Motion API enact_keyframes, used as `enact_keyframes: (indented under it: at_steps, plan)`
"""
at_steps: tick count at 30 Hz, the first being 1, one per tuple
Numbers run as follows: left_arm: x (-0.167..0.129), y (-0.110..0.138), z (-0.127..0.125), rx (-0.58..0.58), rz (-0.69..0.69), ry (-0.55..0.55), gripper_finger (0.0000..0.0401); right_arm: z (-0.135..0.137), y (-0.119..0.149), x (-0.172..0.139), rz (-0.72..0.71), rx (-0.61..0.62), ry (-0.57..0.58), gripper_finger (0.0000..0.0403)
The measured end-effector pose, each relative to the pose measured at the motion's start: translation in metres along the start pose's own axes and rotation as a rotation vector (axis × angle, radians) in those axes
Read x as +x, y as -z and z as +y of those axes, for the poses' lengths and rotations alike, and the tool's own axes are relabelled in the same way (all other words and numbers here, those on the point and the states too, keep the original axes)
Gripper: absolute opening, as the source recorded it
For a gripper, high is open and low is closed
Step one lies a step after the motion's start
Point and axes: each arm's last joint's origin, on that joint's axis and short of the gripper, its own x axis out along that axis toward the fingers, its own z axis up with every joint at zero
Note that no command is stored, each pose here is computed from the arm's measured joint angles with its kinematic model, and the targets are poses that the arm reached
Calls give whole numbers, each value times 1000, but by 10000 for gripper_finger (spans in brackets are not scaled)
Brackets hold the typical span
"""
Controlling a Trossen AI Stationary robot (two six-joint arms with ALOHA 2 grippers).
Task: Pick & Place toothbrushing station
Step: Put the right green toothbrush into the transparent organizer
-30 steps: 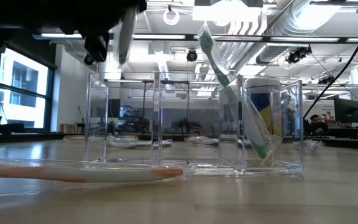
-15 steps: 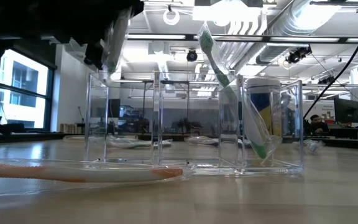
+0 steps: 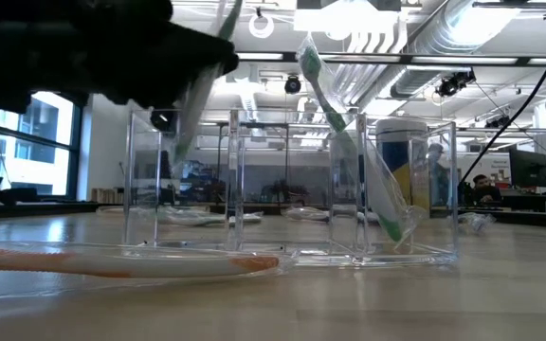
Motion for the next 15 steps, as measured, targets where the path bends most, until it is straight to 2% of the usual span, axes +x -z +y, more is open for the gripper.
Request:
enact_keyframes:
  at_steps: [7,15]
  plan:
    - [2,0,3,11,6,6,37,0,0,0,7,0,-2,160]
    - [2,0,3,13,5,4,36,0,0,0,7,-1,-2,160]
